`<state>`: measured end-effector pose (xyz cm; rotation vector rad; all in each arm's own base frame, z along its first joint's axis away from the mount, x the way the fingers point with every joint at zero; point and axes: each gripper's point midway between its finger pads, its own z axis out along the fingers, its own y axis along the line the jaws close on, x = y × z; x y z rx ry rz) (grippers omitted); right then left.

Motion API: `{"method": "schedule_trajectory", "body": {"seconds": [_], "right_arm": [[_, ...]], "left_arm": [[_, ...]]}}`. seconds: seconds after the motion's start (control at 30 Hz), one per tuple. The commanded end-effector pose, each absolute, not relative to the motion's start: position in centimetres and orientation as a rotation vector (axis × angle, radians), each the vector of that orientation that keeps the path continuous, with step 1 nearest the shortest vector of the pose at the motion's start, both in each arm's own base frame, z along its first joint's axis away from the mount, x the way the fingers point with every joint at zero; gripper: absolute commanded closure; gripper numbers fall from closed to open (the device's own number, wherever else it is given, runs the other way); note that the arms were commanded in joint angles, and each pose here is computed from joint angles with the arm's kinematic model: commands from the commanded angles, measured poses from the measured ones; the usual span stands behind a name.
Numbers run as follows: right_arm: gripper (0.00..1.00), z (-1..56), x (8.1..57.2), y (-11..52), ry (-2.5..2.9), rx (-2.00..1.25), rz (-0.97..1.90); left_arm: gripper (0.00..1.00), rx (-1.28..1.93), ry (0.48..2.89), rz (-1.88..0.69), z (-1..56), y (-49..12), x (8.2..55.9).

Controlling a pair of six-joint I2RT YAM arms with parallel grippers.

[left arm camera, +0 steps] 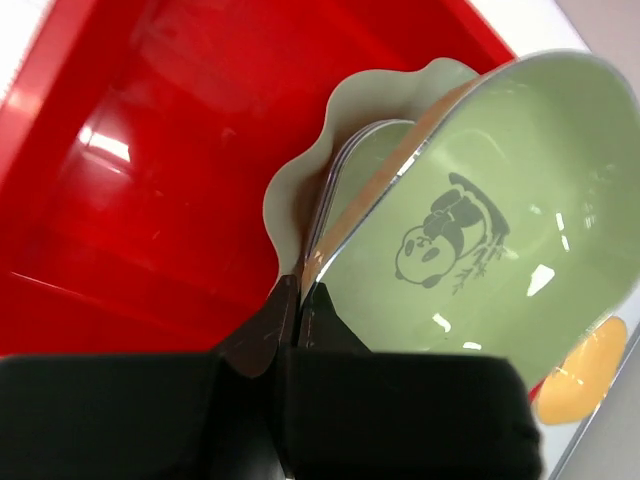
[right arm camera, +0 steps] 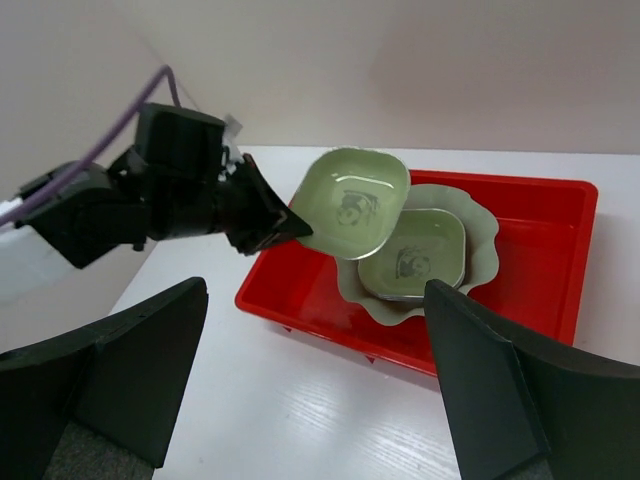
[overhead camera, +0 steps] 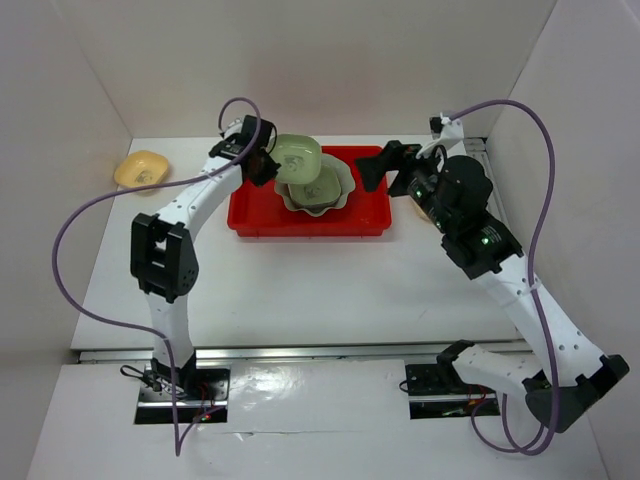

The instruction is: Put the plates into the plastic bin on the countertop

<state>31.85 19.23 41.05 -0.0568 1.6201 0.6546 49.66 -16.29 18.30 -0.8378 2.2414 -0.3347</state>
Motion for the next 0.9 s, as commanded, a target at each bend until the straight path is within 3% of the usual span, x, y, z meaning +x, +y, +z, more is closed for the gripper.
{"method": "schedule_trajectory", "body": {"seconds": [0.0, 0.57, 0.6, 0.87], "right_arm": [[0.05, 42.2, 30.9, 17.7, 1.589, -0.011, 0.621], [0.05, 43.8, 29.1, 15.7, 1.558, 0.019, 0.592], [0.05, 43.8, 29.1, 15.7, 1.558, 0.019, 0.592], [0.05, 43.6, 29.2, 15.5, 1.566, 0.018, 0.574]], "left_arm": [[1.0, -0.956, 2.151, -0.373, 20.2, -18.2, 50.5], [1.0, -1.172, 2.24, -0.304, 13.0, -21.2, 51.0], [0.89, -1.172, 2.24, -0.304, 13.0, -21.2, 51.0], [0.46, -1.07, 2.197, -0.364, 15.9, -23.1, 51.0]]}}
